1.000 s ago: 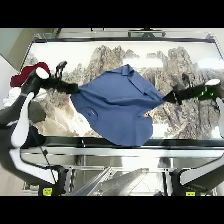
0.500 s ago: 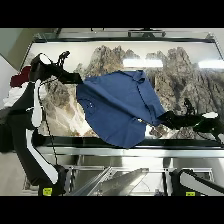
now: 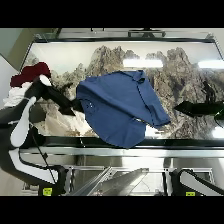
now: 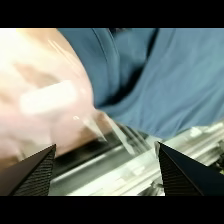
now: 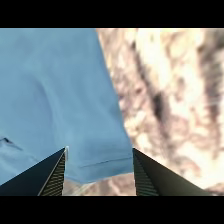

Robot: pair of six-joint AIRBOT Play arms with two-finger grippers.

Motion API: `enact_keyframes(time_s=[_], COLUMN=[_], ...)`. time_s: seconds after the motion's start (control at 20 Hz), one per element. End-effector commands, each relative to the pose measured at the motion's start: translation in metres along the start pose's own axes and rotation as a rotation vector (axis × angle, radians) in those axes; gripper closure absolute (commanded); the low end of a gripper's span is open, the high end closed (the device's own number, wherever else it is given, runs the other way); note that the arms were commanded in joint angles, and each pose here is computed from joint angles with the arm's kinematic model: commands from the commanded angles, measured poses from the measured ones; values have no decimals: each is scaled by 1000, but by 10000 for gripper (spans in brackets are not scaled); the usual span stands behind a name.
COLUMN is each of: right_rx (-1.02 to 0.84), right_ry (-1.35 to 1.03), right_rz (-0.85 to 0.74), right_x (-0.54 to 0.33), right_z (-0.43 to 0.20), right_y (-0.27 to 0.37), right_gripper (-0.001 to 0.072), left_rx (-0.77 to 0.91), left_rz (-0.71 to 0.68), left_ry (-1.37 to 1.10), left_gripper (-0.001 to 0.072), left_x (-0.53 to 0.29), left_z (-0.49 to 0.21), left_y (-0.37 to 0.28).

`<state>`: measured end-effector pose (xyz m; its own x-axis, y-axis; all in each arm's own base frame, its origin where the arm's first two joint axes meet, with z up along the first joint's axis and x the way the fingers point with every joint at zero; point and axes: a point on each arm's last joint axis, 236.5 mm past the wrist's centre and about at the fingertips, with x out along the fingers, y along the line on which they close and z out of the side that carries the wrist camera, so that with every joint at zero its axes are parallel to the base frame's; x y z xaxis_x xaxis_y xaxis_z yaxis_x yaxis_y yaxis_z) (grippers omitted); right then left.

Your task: Fold the shirts.

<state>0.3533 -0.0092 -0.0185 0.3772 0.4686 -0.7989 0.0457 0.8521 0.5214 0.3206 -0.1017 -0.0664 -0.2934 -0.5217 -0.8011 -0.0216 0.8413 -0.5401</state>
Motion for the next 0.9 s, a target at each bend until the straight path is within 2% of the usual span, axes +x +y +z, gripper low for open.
enact_keyframes(time_s=[0.0,0.15,0.3,0.35,0.45,0.5,0.7,0.75,0.8,0.85], right_rx=[-40,-37,-48,-70,-250,-314,-452,-489,-502,-494], right_ry=[-13,28,80,103,171,194,257,285,312,348], right_rz=[-26,-7,17,29,81,95,87,56,3,-42], right_x=[-4,8,21,25,32,36,53,59,65,72], right_z=[11,5,-4,-9,-25,-31,-46,-51,-54,-59], right_y=[-3,0,8,13,32,41,60,57,47,36], right_gripper=[246,246,247,247,247,246,245,216,92,60], left_rx=[-63,-46,-31,-21,12,48,142,150,156,160], left_rz=[-48,-91,-113,-116,-138,-151,-161,-161,-169,-169], left_ry=[-43,-179,-212,-208,-178,-158,-42,-19,-10,-13], left_gripper=[15,16,17,47,531,709,705,706,705,705], left_x=[58,82,93,93,85,80,56,50,45,43], left_z=[-29,1,25,31,39,39,20,16,14,15], left_y=[-12,-28,-39,-42,-53,-60,-76,-76,-78,-79])
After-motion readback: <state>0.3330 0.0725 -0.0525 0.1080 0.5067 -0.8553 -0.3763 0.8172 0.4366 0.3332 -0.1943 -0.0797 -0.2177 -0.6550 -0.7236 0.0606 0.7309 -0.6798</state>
